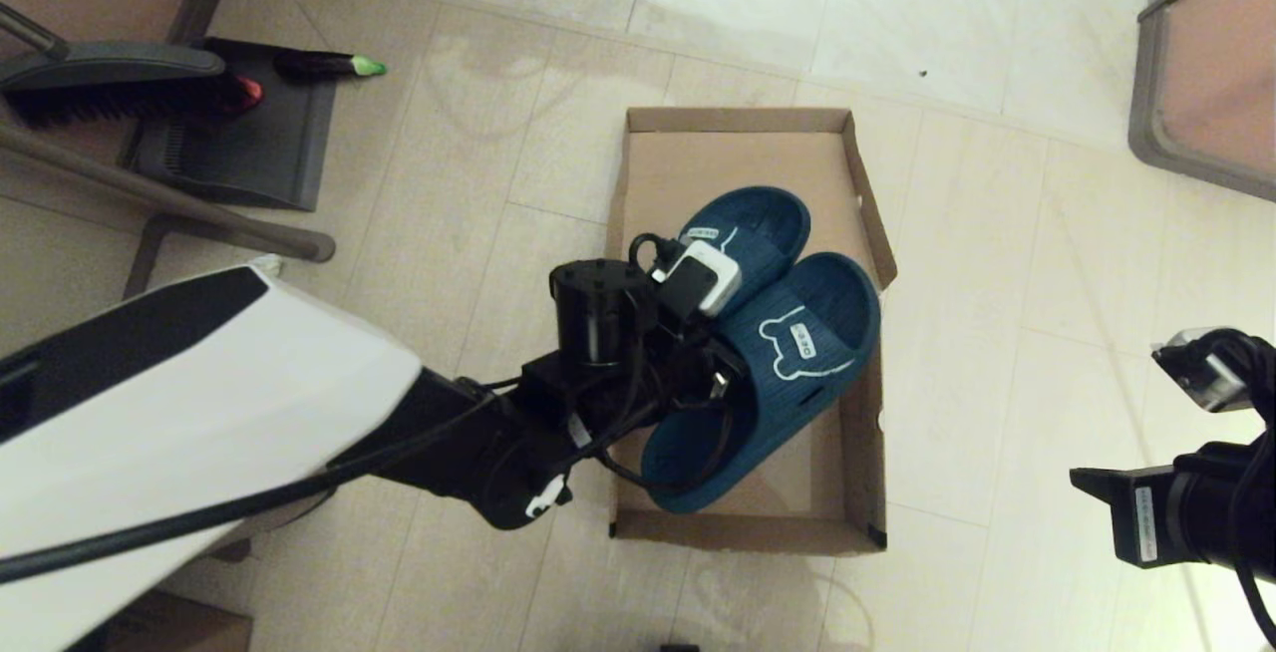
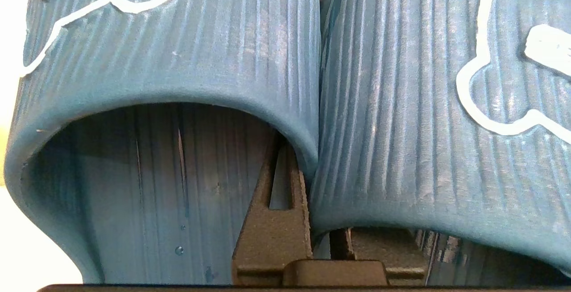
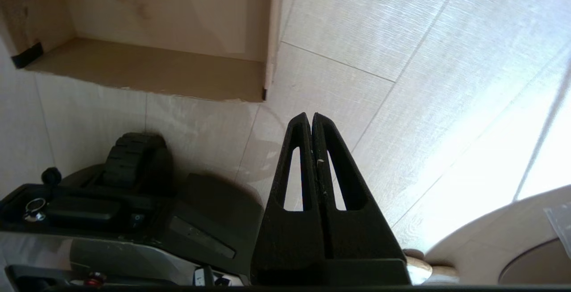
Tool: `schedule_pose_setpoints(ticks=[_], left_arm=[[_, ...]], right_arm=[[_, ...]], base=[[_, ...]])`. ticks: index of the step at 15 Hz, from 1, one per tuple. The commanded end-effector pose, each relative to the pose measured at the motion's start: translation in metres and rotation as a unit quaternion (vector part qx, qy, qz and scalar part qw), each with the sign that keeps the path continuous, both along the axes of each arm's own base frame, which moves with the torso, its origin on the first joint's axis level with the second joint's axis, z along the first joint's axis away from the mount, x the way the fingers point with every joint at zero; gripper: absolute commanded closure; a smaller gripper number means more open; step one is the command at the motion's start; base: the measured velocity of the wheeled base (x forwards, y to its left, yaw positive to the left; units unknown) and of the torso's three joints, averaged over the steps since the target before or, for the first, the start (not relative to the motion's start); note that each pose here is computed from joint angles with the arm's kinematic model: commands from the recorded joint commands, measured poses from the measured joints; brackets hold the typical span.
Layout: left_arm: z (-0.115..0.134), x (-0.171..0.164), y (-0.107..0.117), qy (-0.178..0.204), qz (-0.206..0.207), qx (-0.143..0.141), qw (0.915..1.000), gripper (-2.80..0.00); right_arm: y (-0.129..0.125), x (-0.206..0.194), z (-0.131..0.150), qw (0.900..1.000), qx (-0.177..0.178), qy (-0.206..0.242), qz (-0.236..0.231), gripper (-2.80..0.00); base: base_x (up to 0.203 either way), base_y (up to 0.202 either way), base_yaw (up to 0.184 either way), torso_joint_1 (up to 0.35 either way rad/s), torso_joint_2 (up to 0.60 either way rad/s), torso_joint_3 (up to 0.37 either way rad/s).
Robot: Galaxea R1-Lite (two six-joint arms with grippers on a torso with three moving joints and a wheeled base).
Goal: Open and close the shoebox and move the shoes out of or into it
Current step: Put the shoes into the shoe box
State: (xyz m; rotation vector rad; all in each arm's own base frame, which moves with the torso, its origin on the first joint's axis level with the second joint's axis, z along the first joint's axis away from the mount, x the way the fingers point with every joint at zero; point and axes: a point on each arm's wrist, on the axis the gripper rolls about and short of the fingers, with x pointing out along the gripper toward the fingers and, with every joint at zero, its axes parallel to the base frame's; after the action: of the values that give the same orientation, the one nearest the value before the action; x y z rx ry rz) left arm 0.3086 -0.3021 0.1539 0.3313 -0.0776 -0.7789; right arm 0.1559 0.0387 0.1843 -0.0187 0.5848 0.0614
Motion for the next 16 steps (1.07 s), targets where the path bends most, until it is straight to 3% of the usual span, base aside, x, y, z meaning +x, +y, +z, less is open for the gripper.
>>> schedule_pose_setpoints(ticks=[1,4,7,16], left_arm=[[-0.033,-0.003,-0.018,0.025,-0.015,0.011,0.9995,0.00],[-0.060,-0.018,-0.035,0.076,-0.033,0.000,0.9965,0.00],[-0.081,-0.016,-0.044,0.093,-0.036,0.010,0.9950,0.00],[-0.115,0.026,-0.071,0.056,0.029,-0.015,0.9979,0.00]], right_arm=[[-0.003,-0.006,0.002,1.000,0.003,-0.009,-0.005,0.00],[-0.004,-0.007,0.000,1.000,0.002,-0.007,-0.008,0.00],[-0.008,-0.010,-0.002,1.000,0.002,-0.005,-0.018,0.00],[-0.011,-0.023,-0.013,1.000,-0.003,0.004,-0.016,0.00]], base=[[0.000,0.000,0.000,0.000,0.00,0.000],[0.000,0.000,0.000,0.000,0.00,0.000],[0.000,0.000,0.000,0.000,0.00,0.000],[0.000,0.000,0.000,0.000,0.00,0.000]])
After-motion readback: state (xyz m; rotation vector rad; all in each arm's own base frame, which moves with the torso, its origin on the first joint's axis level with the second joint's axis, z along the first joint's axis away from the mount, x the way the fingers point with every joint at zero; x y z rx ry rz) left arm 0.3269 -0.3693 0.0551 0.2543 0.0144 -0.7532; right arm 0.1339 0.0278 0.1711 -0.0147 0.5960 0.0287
